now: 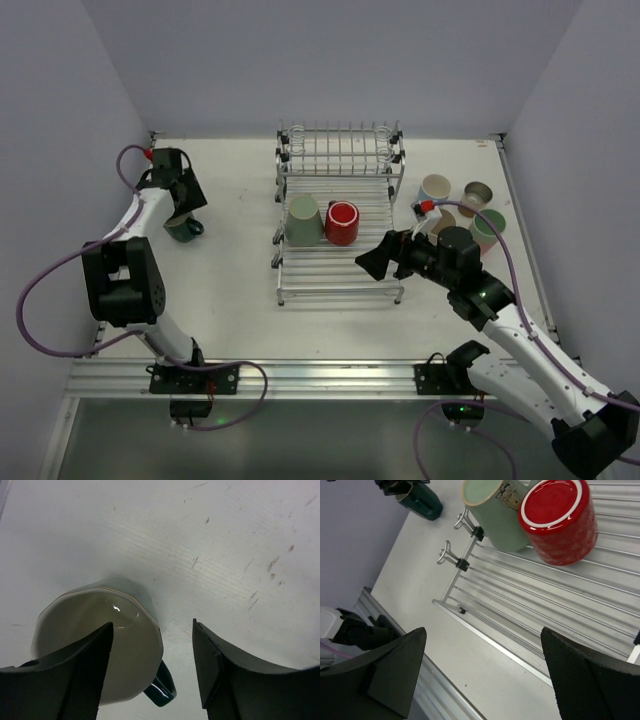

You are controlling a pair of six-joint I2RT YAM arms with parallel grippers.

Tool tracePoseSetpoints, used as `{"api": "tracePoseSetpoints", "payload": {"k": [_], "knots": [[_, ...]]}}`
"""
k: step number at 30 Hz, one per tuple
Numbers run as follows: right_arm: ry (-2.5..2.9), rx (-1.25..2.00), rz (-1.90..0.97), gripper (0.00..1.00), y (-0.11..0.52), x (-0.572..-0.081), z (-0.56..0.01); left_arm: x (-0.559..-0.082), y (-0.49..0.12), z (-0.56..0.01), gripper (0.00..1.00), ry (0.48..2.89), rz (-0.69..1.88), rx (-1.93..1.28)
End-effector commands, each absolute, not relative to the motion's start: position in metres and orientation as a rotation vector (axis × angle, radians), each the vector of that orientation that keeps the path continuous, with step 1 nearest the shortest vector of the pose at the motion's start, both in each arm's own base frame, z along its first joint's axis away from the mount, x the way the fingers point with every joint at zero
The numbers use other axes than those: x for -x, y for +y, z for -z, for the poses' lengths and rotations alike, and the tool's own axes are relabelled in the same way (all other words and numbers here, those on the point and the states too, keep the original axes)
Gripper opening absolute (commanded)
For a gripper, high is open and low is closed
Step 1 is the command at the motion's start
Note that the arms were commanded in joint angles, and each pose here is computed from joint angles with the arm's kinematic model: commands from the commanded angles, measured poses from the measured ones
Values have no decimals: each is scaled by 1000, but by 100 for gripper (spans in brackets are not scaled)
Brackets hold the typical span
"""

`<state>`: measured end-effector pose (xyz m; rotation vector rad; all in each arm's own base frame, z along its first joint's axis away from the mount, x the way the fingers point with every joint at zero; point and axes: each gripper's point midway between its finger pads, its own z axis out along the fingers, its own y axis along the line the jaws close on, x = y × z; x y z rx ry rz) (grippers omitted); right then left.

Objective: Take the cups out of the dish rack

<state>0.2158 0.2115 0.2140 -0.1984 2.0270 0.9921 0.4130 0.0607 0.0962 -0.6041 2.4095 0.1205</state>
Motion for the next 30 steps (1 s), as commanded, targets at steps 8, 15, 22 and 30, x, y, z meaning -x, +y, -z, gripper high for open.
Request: {"api": "tracePoseSetpoints", "payload": {"k": [8,15,22,30], "knots": [[1911,257,-791,99,203,-242,-239,-428,54,-204,94,2128,14,540],[1869,255,-658,99,213,-262,-236,-410,-29,-294,100,1895,456,305],[1848,211,-537,99,222,-298,-220,-319,-117,-350,100,1682,734,7],[1834,284,-496,99,254,-338,-194,-251,-137,-316,100,1634,835,-206]]}}
